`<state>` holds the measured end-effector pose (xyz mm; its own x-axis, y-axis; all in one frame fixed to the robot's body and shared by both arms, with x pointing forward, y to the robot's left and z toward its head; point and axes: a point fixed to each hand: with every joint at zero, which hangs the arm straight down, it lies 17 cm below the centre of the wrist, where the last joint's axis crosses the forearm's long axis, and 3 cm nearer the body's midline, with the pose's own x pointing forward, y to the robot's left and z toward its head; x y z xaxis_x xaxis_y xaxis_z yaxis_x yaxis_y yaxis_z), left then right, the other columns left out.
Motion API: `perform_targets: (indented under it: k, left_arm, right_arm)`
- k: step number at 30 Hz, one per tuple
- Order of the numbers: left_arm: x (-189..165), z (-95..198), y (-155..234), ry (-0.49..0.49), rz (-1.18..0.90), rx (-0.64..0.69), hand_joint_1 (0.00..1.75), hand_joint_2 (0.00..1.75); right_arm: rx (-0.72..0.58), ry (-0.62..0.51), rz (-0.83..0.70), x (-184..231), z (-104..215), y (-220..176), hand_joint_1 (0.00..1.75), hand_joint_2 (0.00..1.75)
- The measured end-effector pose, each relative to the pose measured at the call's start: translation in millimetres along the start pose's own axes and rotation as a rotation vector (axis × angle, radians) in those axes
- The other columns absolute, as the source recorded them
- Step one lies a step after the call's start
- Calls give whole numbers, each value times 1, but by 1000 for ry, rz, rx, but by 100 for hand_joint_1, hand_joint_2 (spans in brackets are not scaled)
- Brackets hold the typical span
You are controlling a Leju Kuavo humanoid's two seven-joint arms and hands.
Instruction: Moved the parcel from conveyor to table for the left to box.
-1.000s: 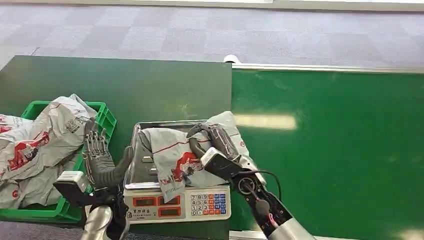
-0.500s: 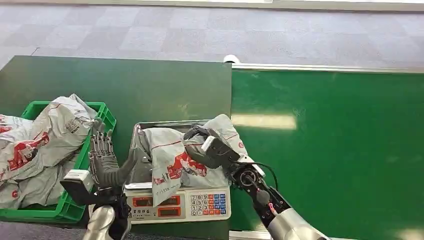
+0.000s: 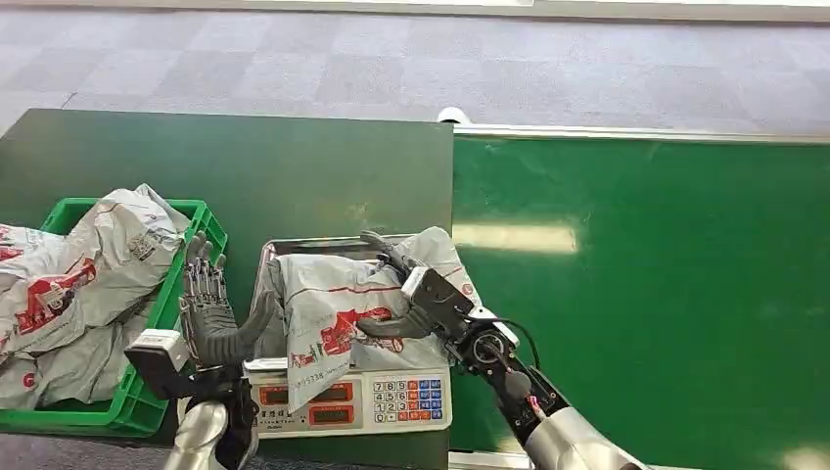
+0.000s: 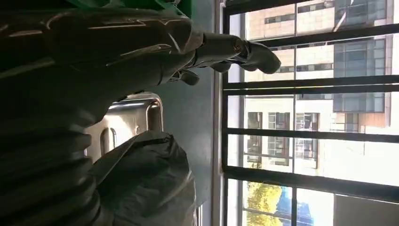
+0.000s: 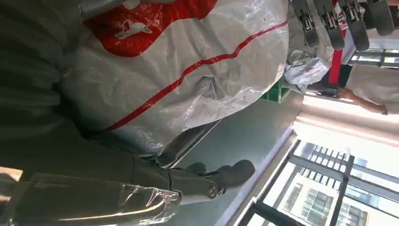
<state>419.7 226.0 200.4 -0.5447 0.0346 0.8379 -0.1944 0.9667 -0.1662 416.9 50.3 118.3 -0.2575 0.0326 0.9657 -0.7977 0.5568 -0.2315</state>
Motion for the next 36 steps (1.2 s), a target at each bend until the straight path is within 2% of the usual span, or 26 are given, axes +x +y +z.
perform_targets:
  k: [10,18,23,31,36]
  left_arm:
    - [-1,1,1,3,-5,4,0,175]
    - [0,1,2,1,-5,7,0,175]
    - [0,1,2,0,-5,8,0,175]
    - [0,1,3,0,-6,9,0,175]
    - [2,3,6,-3,-14,19,0,175]
  right_arm:
    - [-40,-20,5,4,-2,-7,0,175]
    - [-60,-139,-143,34,0,-1,0,175]
    - [-66,-181,-164,47,0,3,0,175]
    - [-76,-203,-161,54,0,3,0,175]
    - [-191,-259,-25,73,0,-8,0,175]
